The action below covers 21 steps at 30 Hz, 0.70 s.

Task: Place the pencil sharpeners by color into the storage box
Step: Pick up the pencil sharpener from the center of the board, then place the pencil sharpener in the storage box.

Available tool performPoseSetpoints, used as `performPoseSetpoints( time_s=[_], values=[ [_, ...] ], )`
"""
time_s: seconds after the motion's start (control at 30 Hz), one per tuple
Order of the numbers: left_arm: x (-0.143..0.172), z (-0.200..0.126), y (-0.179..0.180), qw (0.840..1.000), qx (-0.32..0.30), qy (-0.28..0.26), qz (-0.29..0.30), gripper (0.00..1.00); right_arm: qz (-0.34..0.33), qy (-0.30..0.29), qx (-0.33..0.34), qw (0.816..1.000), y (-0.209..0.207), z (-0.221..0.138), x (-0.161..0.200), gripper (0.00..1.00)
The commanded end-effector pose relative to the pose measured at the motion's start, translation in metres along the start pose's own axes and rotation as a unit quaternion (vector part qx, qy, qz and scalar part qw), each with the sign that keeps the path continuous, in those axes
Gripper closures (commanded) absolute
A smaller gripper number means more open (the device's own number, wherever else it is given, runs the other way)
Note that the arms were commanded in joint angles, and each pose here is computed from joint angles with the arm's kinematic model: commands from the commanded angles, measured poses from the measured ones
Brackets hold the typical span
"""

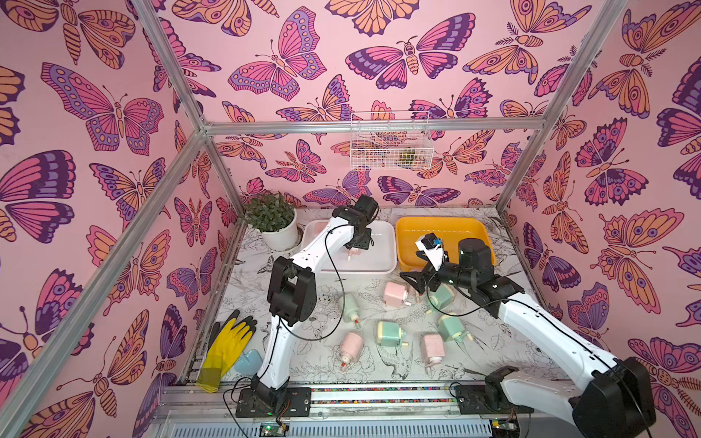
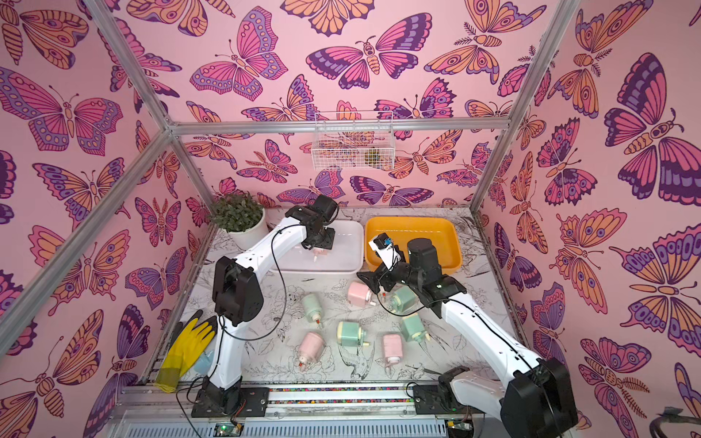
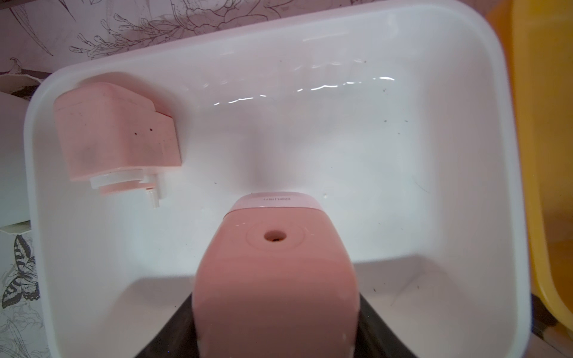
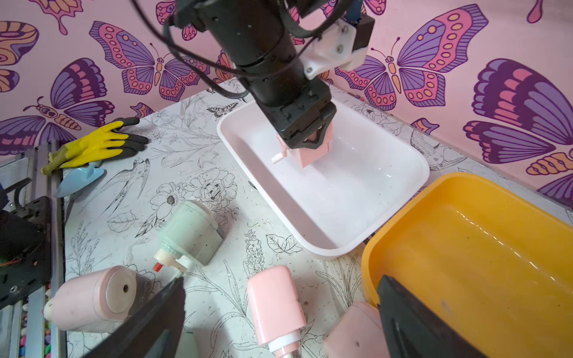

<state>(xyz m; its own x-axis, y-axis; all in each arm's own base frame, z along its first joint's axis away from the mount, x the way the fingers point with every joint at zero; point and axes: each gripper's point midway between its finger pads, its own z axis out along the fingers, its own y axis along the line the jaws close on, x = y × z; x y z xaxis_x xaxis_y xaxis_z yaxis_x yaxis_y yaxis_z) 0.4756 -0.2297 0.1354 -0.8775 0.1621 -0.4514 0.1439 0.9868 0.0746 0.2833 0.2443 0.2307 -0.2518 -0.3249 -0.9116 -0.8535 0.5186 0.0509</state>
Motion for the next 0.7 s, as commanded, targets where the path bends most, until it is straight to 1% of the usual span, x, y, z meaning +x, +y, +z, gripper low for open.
performPoseSetpoints(
  time_s=[0.0,0.07,0.1,0.2,0.3,0.47,0.67],
  values=[
    [-0.013,0.009,0.015,1.0,-0.024,-0.01,0.003,1.0,-0.023,0.012,-0.017,1.0,0.009,0.0,0.006,0.01],
    [-0.019,0.017,0.02,0.999,-0.038,-0.013,0.016,1.0,-0.032,0.005,-0.006,0.999,0.006,-0.001,0.004,0.01],
    [-0.02,0.022,0.022,0.999,-0.039,-0.012,0.018,1.0,-0.034,-0.002,0.015,0.999,0.0,-0.001,0.001,0.01],
    [-0.024,0.033,0.03,0.999,-0.037,-0.007,0.015,1.0,-0.036,-0.023,0.076,0.996,-0.018,-0.005,-0.007,0.01],
    [-0.027,0.039,0.041,0.999,-0.043,-0.005,0.008,1.0,-0.038,-0.031,0.104,0.993,-0.027,-0.007,-0.011,0.01],
    [-0.03,0.046,0.051,0.999,-0.044,-0.002,0.003,1.0,-0.036,-0.026,0.124,0.991,-0.037,-0.005,-0.011,0.01],
    [-0.031,0.058,0.056,0.999,-0.023,0.006,-0.028,1.0,-0.036,-0.039,0.115,0.992,-0.035,-0.004,-0.019,0.01]
  ],
)
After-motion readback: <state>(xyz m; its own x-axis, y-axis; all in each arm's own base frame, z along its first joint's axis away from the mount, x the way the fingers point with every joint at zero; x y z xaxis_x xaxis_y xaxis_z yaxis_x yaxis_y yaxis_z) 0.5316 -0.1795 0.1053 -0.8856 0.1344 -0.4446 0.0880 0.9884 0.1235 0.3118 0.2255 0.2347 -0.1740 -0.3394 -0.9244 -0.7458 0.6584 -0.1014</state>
